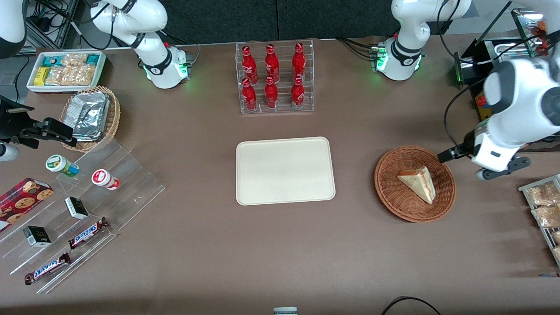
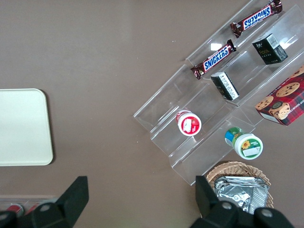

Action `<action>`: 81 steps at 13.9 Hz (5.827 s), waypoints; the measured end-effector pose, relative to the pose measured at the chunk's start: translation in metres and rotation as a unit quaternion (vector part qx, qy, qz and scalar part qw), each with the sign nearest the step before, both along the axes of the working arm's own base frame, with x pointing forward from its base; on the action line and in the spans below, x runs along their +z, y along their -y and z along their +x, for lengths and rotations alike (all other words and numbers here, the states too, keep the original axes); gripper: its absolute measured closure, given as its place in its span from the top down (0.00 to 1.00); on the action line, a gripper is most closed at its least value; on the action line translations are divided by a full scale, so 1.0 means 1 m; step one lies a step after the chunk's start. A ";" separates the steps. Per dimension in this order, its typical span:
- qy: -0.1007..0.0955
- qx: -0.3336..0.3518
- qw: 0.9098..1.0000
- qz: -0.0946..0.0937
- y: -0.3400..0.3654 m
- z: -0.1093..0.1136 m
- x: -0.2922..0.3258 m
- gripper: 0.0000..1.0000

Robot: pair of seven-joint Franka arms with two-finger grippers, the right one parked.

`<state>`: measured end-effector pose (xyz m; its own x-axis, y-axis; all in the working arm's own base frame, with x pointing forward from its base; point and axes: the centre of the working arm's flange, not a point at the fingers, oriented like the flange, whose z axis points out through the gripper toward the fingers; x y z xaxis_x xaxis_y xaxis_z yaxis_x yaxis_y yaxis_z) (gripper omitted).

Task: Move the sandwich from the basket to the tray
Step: 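Move the left gripper over the wrapped sandwich in the wicker basket, then lower the left gripper and close it on the sandwich wedge, then lift the sandwich and carry it with the left gripper over the tray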

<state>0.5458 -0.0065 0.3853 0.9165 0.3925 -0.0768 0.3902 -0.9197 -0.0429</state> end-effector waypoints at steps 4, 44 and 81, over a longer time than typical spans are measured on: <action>0.029 0.075 0.997 0.004 0.006 -0.013 -0.047 1.00; -0.026 0.118 0.992 0.023 0.078 0.040 0.014 0.15; -0.022 -0.184 0.983 0.018 0.516 -0.091 -0.126 0.15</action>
<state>0.4547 -0.5226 0.2597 0.9929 0.0385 -0.1123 0.0287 -0.9957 -0.0878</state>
